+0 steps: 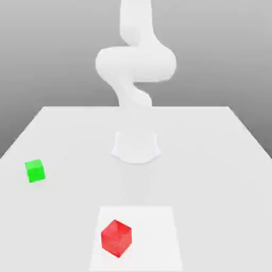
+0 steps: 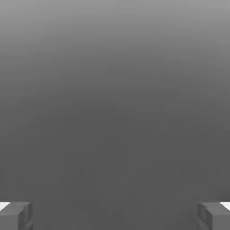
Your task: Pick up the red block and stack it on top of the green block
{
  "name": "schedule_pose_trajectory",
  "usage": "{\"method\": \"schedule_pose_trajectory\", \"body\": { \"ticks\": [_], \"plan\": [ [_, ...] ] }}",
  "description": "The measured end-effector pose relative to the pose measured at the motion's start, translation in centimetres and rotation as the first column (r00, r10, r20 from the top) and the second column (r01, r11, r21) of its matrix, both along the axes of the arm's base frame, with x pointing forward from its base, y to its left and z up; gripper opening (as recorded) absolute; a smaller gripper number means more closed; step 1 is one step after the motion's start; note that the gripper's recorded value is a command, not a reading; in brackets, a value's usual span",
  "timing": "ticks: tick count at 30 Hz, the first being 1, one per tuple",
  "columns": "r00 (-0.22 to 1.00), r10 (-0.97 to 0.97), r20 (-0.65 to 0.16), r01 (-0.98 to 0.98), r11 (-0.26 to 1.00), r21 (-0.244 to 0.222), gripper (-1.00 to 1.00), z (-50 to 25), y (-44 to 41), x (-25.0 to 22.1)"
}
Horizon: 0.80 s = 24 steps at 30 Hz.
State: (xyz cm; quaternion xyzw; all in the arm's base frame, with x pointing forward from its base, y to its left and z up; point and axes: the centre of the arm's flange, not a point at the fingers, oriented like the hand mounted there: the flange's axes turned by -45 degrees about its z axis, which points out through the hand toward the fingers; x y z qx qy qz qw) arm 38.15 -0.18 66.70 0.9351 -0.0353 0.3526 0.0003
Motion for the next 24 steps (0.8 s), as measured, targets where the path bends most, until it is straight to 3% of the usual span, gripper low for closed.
{"method": "schedule_pose_trajectory", "body": {
  "ticks": [5, 11, 21, 24],
  "plan": [
    [0.981, -0.109, -0.160, 0.115, 0.993, 0.029, 0.00, -9.9, -0.9, 5.5],
    [0.913, -0.222, -0.342, 0.252, 0.967, 0.045, 0.00, -22.2, -2.5, 8.8],
    [0.704, -0.356, -0.615, 0.475, 0.879, 0.034, 0.00, -42.3, -4.4, 6.6],
    [0.661, -0.367, -0.654, 0.506, 0.862, 0.028, 0.00, -46.8, -4.3, 5.7]
  ]
}}
